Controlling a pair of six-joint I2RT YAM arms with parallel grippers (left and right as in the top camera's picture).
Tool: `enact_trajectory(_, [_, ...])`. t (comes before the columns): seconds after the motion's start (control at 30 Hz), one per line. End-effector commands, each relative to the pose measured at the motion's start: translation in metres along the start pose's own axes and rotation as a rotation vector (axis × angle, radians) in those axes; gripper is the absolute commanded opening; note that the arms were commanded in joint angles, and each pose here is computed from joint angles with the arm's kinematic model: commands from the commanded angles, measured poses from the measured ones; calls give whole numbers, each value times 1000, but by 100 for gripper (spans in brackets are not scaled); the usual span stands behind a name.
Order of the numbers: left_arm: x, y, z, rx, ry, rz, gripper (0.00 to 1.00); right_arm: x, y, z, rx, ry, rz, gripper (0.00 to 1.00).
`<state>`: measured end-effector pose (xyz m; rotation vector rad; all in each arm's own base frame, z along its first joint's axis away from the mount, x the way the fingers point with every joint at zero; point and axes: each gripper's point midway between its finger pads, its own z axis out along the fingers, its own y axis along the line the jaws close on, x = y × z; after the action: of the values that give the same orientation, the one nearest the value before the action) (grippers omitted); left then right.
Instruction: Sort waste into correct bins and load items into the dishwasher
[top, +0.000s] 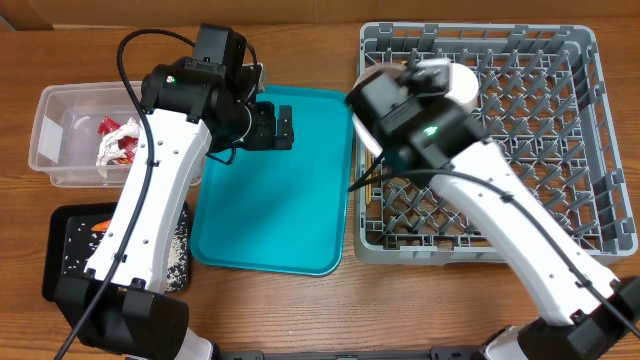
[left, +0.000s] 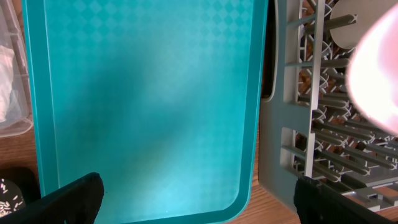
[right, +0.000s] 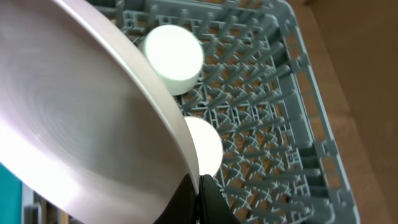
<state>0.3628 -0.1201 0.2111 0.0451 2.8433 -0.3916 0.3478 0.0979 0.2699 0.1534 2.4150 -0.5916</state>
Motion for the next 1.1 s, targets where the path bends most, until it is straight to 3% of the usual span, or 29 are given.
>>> enact_trajectory(0.0, [2,2,5,-9,14,-3,100,-2,-10,-1,-9,33,169,4])
enact_trajectory(0.17, [2,2,5,-9,14,-3,100,18,-4,14,58,123,210,4])
enact_trajectory(0.43, [5,3,5,-12,28,30,100,20,23,23,-10,163,302,4])
enact_trajectory(1.07, [2,2,5,-9,15,38,100,25,-10,25,183,115,253,4])
